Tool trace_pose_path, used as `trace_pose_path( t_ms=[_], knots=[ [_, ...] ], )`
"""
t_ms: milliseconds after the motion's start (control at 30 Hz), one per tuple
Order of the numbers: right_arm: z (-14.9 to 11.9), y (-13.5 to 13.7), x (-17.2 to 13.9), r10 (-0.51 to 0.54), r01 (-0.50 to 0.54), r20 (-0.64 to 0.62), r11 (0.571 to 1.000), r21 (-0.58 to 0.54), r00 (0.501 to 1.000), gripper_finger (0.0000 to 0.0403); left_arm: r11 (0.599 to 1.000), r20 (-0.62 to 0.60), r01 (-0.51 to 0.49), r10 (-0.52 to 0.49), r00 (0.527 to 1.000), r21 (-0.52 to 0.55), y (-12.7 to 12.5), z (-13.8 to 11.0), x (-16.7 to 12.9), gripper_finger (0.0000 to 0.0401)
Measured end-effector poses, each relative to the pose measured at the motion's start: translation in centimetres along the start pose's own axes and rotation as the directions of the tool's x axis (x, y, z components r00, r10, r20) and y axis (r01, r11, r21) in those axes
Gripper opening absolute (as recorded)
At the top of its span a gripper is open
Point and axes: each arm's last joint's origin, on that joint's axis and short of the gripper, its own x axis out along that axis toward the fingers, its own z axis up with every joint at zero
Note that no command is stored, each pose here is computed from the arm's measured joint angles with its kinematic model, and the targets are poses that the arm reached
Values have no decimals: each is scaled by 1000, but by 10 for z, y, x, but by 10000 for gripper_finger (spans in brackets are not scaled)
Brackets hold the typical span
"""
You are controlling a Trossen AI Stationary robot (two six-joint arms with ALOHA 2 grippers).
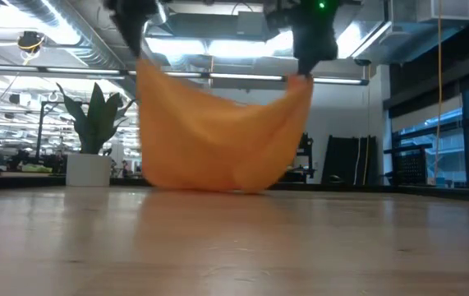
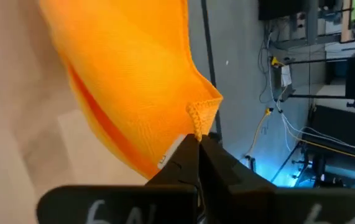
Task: Roll microfiber towels into tight, uniform cylinder then place into a basket
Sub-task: Roll the orange microfiber towel
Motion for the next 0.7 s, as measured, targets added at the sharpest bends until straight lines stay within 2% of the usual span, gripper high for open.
trace_pose_path(
  t_ms=[167,333,533,700],
  knots=[
    [-12,35,-2,13,-13,-5,999,-35,1000,1,997,-101,21,-13,995,75,-38,-32,16,0],
    [-22,72,-14,82,-80,34,996,-49,996,2,997,-165,35,-23,986,70,-72,-69,24,0],
    [-29,119,-20,261,-250,138,964,-92,955,4,986,-155,155,-145,977,56,-113,-110,34,0],
    [-35,146,-23,345,-326,216,938,-119,914,4,974,-120,224,-219,968,27,-135,-138,37,0]
  ],
)
